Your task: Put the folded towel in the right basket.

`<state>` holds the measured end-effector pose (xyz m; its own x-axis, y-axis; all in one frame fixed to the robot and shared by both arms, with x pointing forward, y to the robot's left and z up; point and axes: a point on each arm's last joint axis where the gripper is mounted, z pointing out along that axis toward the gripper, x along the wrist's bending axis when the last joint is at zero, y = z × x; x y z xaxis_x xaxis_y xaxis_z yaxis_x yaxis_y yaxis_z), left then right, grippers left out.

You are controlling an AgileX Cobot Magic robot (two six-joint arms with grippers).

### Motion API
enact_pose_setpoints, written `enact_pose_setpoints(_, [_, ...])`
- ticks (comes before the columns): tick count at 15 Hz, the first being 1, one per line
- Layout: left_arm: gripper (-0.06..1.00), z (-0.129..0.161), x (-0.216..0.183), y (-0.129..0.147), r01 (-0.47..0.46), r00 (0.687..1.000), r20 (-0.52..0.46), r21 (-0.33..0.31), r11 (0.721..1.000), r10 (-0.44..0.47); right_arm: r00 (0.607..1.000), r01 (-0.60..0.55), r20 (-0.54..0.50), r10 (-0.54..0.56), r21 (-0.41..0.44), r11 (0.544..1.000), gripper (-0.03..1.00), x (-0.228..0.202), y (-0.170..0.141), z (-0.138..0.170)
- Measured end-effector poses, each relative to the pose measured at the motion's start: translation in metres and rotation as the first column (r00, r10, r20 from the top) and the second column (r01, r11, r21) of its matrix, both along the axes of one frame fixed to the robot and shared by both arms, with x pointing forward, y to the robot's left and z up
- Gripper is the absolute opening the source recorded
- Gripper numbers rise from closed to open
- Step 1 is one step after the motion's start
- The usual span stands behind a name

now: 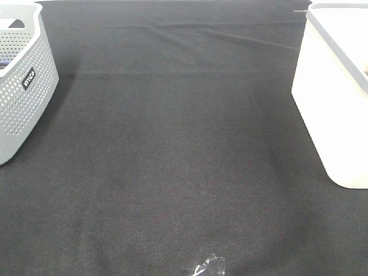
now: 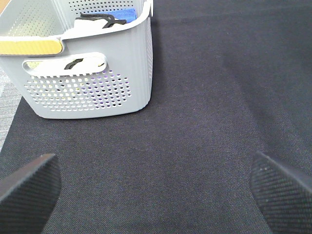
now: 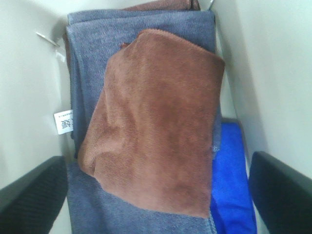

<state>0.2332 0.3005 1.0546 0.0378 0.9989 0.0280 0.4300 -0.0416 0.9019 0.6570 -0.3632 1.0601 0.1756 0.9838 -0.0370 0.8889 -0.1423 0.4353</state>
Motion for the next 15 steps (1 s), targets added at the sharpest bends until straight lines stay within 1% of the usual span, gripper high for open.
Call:
enact_pose_setpoints(1, [0.98, 0.000, 0.000, 0.000, 0.000, 1.000, 0.000, 0.000, 1.000, 0.000, 1.000, -0.001, 0.023, 0.001, -0.003, 1.000, 0.98, -0.004, 0.001, 0.010])
enact_pose_setpoints(2, [0.98, 0.000, 0.000, 0.000, 0.000, 1.000, 0.000, 0.000, 1.000, 0.000, 0.998, -0.003, 0.059, 0.003, -0.009, 1.000, 0.98, -0.013, 0.003, 0.031])
enact_pose_setpoints(4, [0.98, 0.000, 0.000, 0.000, 0.000, 1.000, 0.000, 0.000, 1.000, 0.000, 0.994, -0.003, 0.110, 0.004, -0.007, 1.000, 0.98, -0.028, 0.007, 0.062])
enact_pose_setpoints(6, [0.98, 0.000, 0.000, 0.000, 0.000, 1.000, 0.000, 0.000, 1.000, 0.000, 0.986, -0.044, 0.159, 0.048, -0.029, 0.999, 0.98, -0.044, 0.025, 0.090])
enact_pose_setpoints(7, [0.98, 0.000, 0.000, 0.000, 0.000, 1.000, 0.000, 0.000, 1.000, 0.000, 0.982, -0.077, 0.171, 0.082, -0.036, 0.996, 0.98, -0.050, 0.040, 0.098])
enact_pose_setpoints(8, [0.98, 0.000, 0.000, 0.000, 0.000, 1.000, 0.000, 0.000, 1.000, 0.000, 0.982, -0.077, 0.171, 0.082, -0.036, 0.996, 0.98, -0.050, 0.040, 0.098])
enact_pose_setpoints(9, [0.98, 0.000, 0.000, 0.000, 0.000, 1.000, 0.000, 0.000, 1.000, 0.000, 0.971, -0.132, 0.197, 0.134, -0.023, 0.991, 0.98, -0.059, 0.075, 0.109])
enact_pose_setpoints(10, [0.98, 0.000, 0.000, 0.000, 0.000, 1.000, 0.000, 0.000, 1.000, 0.000, 0.971, -0.132, 0.197, 0.134, -0.023, 0.991, 0.98, -0.059, 0.075, 0.109])
enact_pose_setpoints(11, [0.98, 0.000, 0.000, 0.000, 0.000, 1.000, 0.000, 0.000, 1.000, 0.000, 0.967, -0.158, 0.201, 0.158, -0.013, 0.987, 0.98, -0.063, 0.093, 0.113])
enact_pose_setpoints(12, [0.98, 0.000, 0.000, 0.000, 0.000, 1.000, 0.000, 0.000, 1.000, 0.000, 0.967, -0.181, 0.180, 0.181, -0.014, 0.983, 0.98, -0.073, 0.111, 0.117])
enact_pose_setpoints(14, [0.98, 0.000, 0.000, 0.000, 0.000, 1.000, 0.000, 0.000, 1.000, 0.000, 0.966, -0.195, 0.160, 0.201, -0.050, 0.979, 0.98, -0.087, 0.120, 0.124])
enact_pose_setpoints(15, [0.98, 0.000, 0.000, 0.000, 0.000, 1.000, 0.000, 0.000, 1.000, 0.000, 0.965, -0.193, 0.171, 0.199, -0.055, 0.980, 0.98, -0.095, 0.120, 0.128])
